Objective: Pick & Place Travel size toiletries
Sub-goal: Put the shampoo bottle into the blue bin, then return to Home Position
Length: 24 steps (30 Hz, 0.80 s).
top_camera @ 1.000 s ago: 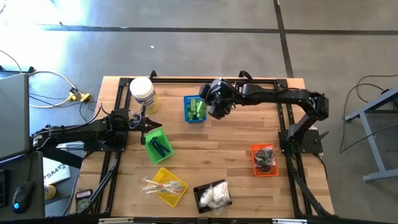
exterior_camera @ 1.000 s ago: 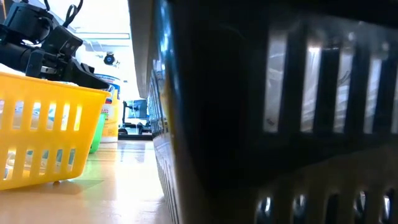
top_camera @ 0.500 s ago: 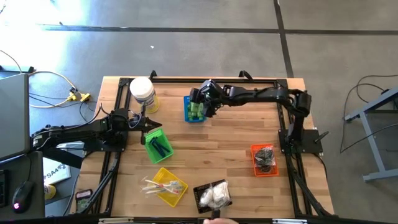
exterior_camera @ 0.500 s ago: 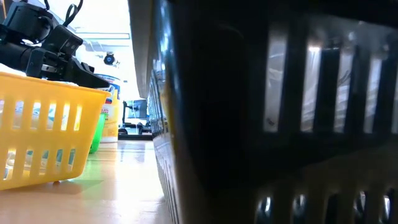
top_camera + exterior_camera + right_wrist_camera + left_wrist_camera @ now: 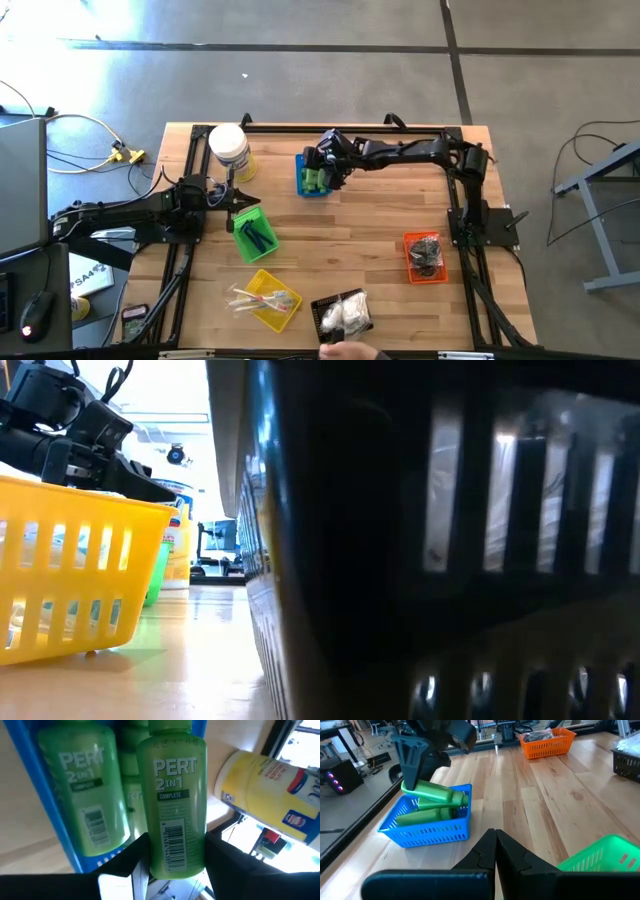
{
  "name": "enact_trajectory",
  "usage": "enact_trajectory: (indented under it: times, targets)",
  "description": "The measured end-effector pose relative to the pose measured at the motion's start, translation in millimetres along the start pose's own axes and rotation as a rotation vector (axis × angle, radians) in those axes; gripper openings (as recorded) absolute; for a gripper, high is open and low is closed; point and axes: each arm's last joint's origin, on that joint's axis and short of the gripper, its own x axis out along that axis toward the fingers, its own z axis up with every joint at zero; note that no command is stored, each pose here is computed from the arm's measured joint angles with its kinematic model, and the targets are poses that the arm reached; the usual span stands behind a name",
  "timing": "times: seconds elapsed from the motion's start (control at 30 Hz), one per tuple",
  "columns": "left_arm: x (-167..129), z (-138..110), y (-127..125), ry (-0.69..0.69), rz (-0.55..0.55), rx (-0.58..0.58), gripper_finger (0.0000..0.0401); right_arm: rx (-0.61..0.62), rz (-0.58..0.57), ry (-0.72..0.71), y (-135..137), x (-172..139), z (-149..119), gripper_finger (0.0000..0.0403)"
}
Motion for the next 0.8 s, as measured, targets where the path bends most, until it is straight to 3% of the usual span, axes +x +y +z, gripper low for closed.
enact_trajectory:
  times: [0.33, 0.8]
  targets:
    - [0, 0, 0, -0.004, 0.001, 0.019, 0.0000, 0.012, 0.008, -0.052, 2, 0, 2, 0.0156]
    - [0, 1, 0, -0.014, 0.003, 0.021, 0.0000, 0.033, 0.029, -0.031, 8, 0, -9, 0.0205]
